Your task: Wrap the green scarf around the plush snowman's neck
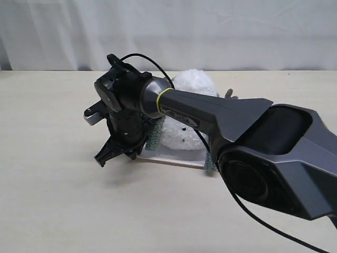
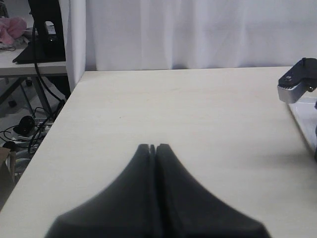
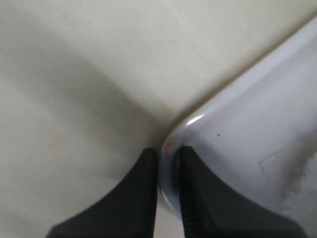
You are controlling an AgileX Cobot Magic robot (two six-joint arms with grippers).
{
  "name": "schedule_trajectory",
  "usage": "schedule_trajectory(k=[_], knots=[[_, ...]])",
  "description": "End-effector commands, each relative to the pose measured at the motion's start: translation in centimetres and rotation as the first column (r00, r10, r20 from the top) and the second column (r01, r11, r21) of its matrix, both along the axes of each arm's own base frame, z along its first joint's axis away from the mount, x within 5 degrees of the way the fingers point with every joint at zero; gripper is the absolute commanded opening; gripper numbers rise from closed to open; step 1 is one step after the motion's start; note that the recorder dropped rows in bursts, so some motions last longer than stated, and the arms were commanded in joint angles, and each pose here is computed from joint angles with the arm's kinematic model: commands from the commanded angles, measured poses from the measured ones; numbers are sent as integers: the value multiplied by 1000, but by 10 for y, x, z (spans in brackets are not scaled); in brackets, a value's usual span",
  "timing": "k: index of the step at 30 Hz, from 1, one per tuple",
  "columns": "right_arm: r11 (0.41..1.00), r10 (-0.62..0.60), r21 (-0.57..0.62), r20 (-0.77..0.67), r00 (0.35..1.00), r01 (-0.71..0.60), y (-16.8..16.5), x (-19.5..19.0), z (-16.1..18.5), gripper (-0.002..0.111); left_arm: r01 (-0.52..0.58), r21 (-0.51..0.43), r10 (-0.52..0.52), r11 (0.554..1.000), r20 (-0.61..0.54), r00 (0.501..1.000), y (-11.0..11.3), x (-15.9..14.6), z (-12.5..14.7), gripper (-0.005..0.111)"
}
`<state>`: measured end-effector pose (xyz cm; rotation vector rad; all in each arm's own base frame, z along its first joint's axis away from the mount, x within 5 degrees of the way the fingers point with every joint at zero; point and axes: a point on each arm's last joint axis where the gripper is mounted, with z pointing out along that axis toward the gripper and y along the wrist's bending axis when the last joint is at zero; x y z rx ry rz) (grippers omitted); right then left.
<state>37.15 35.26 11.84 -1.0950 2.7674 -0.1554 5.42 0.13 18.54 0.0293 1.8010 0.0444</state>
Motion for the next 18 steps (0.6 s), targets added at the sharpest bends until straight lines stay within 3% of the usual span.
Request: schedule_trajectory(k=[1, 6, 15, 18], knots=[[996, 90, 2, -67, 994, -90, 22, -26, -12, 4, 1, -2, -1, 1000, 10, 1000, 0, 0, 0, 0], [999, 42, 13, -64, 997, -41, 24, -29, -10, 4, 1, -2, -1, 1000, 10, 1000, 0, 0, 0, 0], [993, -54, 105, -30, 998, 57, 30, -34, 23, 4, 1, -2, -1, 1000, 10, 1000, 0, 0, 0, 0], [993, -54, 108, -28, 998, 56, 30, -34, 25, 12, 1, -2, -1, 1000, 10, 1000, 0, 0, 0, 0]])
